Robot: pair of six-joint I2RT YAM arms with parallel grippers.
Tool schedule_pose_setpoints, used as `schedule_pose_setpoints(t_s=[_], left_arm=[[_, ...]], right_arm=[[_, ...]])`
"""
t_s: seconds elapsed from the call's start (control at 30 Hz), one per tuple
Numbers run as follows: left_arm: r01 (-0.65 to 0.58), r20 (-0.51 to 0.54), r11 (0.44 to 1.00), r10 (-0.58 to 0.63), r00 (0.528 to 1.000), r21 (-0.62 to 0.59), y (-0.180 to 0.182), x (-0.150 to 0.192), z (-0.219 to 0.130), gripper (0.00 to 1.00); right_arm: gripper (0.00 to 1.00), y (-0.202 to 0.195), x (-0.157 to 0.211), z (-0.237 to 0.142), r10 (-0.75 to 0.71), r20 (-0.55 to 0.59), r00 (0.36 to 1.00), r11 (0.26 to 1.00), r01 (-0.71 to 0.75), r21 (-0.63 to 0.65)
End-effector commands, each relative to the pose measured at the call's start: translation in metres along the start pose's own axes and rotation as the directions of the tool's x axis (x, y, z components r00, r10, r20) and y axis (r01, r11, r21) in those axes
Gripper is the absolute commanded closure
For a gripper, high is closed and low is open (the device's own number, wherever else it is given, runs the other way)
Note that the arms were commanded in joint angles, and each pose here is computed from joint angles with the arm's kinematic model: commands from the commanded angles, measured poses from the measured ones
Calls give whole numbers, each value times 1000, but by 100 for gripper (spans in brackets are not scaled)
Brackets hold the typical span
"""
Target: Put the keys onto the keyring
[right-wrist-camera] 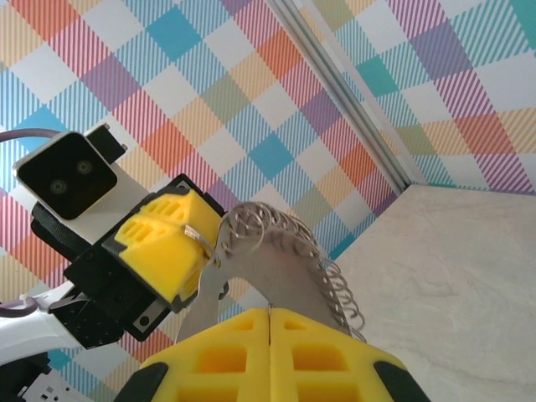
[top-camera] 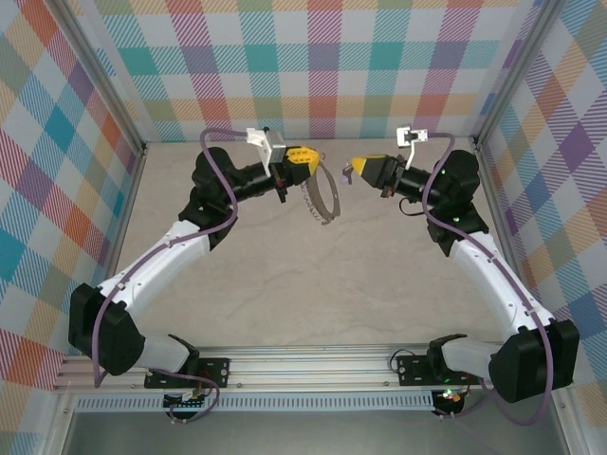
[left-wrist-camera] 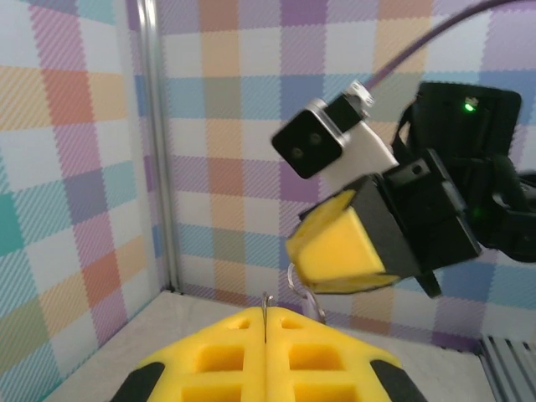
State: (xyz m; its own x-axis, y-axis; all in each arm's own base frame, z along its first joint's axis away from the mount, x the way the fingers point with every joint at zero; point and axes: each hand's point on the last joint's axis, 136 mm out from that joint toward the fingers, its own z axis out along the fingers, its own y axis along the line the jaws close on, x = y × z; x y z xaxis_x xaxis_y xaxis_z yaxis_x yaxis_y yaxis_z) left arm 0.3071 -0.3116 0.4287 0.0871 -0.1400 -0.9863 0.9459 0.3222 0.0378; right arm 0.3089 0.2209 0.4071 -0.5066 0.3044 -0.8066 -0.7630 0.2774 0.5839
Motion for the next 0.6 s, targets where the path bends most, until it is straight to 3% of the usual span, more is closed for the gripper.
schedule_pose_setpoints(t_s=[0.0, 0.57], left_arm=[[-85, 21, 992, 83, 996, 91, -25, -22, -1, 100], [-15, -5, 997, 15, 1000, 82, -20, -16, 6, 100]], right_arm=[[100, 30, -13, -1, -56, 23, 998, 995, 58, -77], [100, 44, 3, 19, -143, -14, 990, 988, 141, -67]])
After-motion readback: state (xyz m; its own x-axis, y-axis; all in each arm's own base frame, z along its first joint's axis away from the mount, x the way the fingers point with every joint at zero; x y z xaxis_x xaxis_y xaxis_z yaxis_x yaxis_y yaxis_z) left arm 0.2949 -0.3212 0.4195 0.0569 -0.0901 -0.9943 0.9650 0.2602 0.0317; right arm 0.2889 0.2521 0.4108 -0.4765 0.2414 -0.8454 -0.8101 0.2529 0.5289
